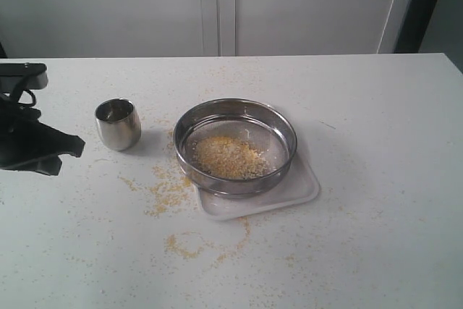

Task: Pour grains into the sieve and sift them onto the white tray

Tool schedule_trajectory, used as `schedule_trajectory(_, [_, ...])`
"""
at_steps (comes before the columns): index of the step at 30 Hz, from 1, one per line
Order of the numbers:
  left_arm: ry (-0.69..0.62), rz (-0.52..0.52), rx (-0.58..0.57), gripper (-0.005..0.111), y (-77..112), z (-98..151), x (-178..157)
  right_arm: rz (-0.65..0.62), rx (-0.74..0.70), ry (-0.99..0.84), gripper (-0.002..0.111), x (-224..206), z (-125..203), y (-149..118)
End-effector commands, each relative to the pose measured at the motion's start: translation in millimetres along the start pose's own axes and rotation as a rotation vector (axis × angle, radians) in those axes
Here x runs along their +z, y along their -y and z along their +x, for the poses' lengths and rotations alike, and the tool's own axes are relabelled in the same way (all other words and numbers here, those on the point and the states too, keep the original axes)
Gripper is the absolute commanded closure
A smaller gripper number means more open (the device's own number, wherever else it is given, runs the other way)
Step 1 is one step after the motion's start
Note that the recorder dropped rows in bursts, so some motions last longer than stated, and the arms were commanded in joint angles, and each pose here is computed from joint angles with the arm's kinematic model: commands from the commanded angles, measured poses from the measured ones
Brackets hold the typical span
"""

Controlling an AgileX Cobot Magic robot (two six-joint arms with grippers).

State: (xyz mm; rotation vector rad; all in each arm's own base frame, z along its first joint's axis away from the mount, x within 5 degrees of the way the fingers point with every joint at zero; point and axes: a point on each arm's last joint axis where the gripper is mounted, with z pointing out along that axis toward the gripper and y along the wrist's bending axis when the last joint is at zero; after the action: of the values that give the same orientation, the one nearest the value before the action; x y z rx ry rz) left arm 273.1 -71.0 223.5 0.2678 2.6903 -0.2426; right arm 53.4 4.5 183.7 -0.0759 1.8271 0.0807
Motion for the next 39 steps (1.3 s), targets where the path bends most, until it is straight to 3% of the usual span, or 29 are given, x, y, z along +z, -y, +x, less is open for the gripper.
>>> schedule_trajectory(1, [-0.013,0.016,-0.121,0.107,-16.8,2,-5,0.002,-0.008,0.007,0.108,0,1,0])
schedule_trajectory(6, [0.006,0.025,-0.182,0.107,-24.2,1,-9,0.002,-0.008,0.007,0.108,0,1,0])
schedule_trajectory(22, [0.052,0.035,-0.168,0.107,-19.1,4,-33,0.002,-0.008,0.007,0.108,0,1,0])
schedule_trajectory(39, [0.207,0.031,-0.13,0.107,-10.6,39,-73,0.002,-0.008,0.007,0.108,0,1,0])
